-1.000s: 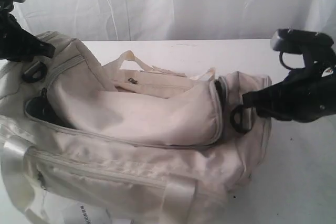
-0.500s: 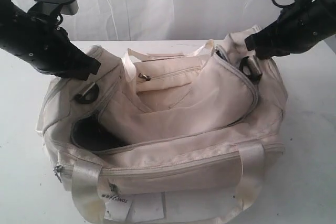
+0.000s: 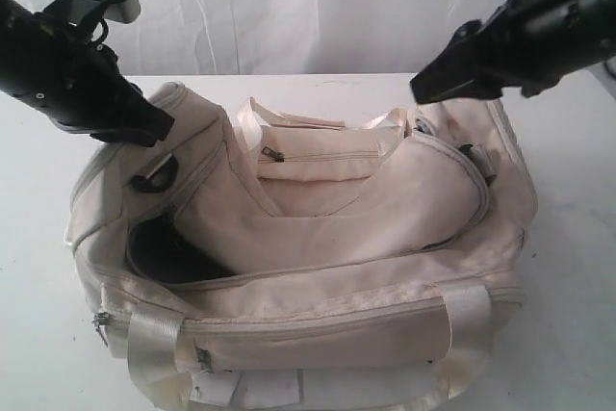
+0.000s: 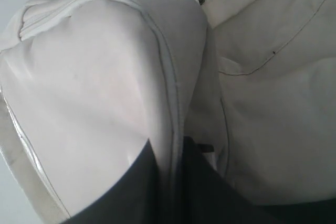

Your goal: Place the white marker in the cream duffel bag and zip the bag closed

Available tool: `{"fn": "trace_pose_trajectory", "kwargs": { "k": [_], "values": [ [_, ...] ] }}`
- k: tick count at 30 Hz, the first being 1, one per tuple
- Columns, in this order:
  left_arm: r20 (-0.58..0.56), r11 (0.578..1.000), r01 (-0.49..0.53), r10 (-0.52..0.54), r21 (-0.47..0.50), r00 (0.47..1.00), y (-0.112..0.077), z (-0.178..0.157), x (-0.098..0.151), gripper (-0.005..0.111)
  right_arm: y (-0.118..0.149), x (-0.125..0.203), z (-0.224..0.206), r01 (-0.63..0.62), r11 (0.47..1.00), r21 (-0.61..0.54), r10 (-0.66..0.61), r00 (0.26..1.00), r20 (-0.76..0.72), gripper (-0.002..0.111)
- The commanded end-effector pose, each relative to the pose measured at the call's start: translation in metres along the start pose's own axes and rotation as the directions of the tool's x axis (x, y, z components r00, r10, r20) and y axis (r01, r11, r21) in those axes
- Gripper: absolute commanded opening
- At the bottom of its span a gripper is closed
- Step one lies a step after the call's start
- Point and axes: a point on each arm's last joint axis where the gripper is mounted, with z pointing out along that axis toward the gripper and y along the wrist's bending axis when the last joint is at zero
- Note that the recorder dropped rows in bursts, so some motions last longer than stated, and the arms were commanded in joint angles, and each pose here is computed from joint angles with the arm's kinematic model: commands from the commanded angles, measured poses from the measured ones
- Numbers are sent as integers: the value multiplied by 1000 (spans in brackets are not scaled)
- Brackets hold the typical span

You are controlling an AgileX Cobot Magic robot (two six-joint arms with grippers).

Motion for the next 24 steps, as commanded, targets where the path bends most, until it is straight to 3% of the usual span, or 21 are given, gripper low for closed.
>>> {"fn": "trace_pose_trajectory", "kwargs": {
  "k": [1,10,24],
  "values": [
    [46,1000,18,-19,21,999,-5,-6,-4,18,15,6,37,38,981,-188,-42,999,-15,43],
    [71,999,26,-27,20,997,-5,-6,-6,18,42,22,109,110,925,-365,-165,978,-124,42],
    [119,997,64,-69,42,991,-7,-7,-11,18,85,28,147,191,807,-559,-245,969,-23,41]
  ]
}}
